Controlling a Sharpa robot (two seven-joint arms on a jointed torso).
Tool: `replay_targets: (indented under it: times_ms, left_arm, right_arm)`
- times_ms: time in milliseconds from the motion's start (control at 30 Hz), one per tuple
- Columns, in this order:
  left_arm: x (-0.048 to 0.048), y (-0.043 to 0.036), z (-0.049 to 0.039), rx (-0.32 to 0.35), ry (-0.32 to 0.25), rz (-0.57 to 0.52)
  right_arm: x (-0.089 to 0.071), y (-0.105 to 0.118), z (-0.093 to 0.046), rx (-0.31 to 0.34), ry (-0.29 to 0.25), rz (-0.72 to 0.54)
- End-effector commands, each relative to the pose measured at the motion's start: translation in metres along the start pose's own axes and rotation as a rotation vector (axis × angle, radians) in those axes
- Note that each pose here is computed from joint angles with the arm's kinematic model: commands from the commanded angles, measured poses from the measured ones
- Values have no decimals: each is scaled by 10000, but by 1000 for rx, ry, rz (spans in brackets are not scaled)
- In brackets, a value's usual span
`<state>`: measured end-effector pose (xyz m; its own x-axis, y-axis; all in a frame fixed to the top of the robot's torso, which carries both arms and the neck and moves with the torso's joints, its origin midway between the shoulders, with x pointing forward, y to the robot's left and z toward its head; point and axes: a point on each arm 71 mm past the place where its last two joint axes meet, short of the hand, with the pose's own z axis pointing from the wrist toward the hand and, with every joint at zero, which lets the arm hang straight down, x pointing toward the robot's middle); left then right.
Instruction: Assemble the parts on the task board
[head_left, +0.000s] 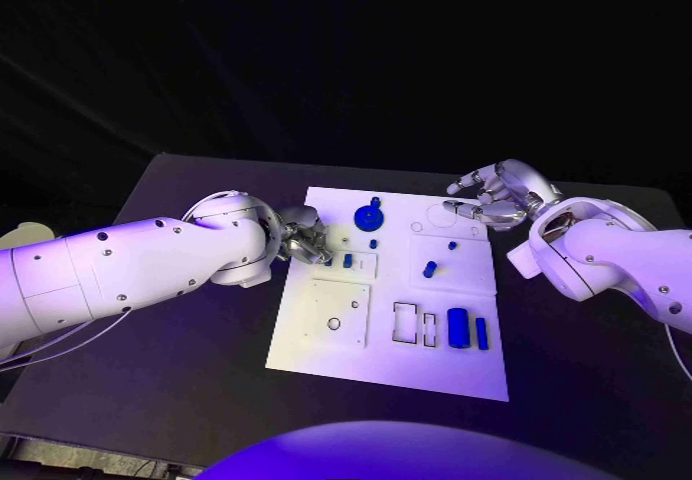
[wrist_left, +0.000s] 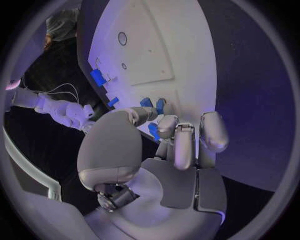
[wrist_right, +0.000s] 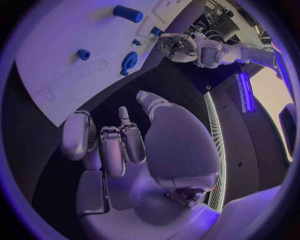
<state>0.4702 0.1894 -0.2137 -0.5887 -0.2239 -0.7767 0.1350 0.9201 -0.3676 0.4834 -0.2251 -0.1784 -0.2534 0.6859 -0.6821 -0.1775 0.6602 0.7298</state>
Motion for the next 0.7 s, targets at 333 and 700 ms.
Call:
replay_targets:
  times_ms: [333, 700]
  left_arm:
    - [43, -10, 18, 1, 47, -20]
    - [36, 9, 26, -7, 44, -17]
  right_arm:
    - [3, -1, 3, -6, 5, -3]
    - [1, -3, 2, -6, 4, -3]
